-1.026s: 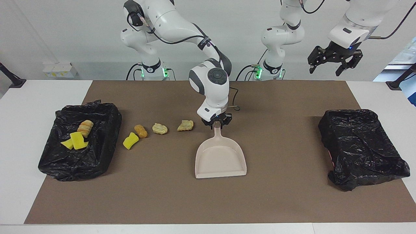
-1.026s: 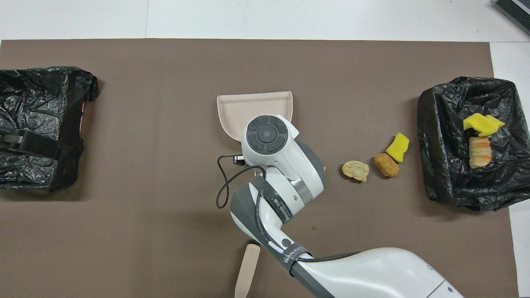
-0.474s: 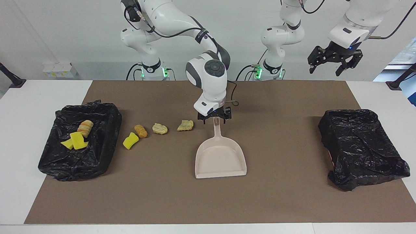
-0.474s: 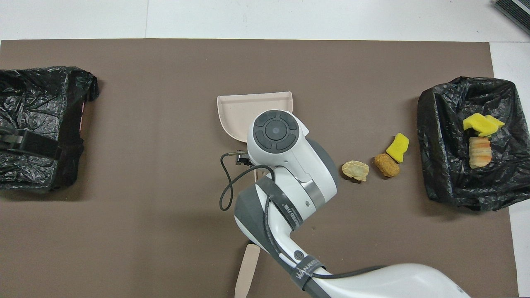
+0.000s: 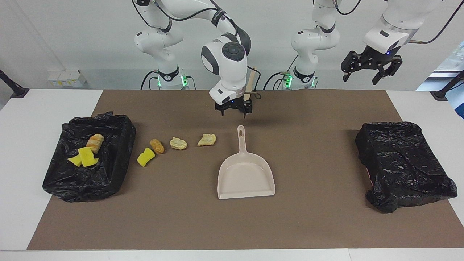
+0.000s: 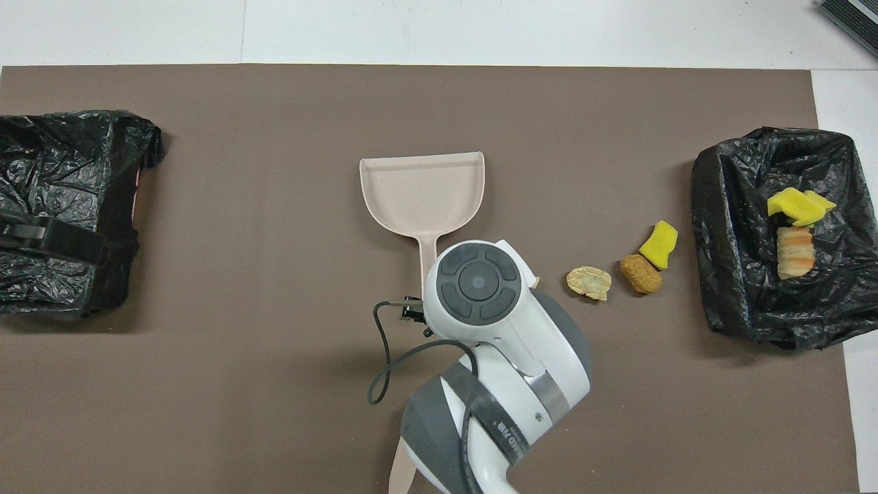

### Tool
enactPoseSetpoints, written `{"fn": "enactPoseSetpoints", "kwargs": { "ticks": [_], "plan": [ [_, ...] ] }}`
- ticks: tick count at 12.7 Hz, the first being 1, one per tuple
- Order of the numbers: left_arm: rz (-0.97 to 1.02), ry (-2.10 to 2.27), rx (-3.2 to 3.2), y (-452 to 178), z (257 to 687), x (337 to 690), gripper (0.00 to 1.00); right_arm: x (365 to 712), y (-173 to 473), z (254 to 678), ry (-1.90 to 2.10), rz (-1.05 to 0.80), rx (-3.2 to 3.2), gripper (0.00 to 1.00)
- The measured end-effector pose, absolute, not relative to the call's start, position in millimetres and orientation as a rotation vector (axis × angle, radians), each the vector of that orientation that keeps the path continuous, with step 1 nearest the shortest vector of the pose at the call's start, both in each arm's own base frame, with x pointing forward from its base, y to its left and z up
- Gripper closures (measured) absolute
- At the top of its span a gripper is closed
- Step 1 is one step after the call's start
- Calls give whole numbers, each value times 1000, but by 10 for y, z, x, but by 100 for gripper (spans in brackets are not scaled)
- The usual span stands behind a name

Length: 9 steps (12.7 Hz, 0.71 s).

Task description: Sweep and dump trash in bin

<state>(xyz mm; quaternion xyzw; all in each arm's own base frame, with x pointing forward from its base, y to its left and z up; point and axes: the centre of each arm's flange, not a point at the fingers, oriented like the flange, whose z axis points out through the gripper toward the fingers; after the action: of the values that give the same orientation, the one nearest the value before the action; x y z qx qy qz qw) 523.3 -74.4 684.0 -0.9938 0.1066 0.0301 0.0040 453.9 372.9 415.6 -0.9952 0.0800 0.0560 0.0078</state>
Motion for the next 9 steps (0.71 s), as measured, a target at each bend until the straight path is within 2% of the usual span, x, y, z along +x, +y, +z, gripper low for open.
{"fn": "enactPoseSetpoints", "kwargs": {
  "ticks": [4,9],
  "plan": [
    [47,339,-3126,-825,6812,5275,0,3695,4028,4038,270,279,-3056,0],
    [-43,308,-3149,-1802,6230,5347,0,2798,4382,3868,373,323,-3072,0]
  ]
}}
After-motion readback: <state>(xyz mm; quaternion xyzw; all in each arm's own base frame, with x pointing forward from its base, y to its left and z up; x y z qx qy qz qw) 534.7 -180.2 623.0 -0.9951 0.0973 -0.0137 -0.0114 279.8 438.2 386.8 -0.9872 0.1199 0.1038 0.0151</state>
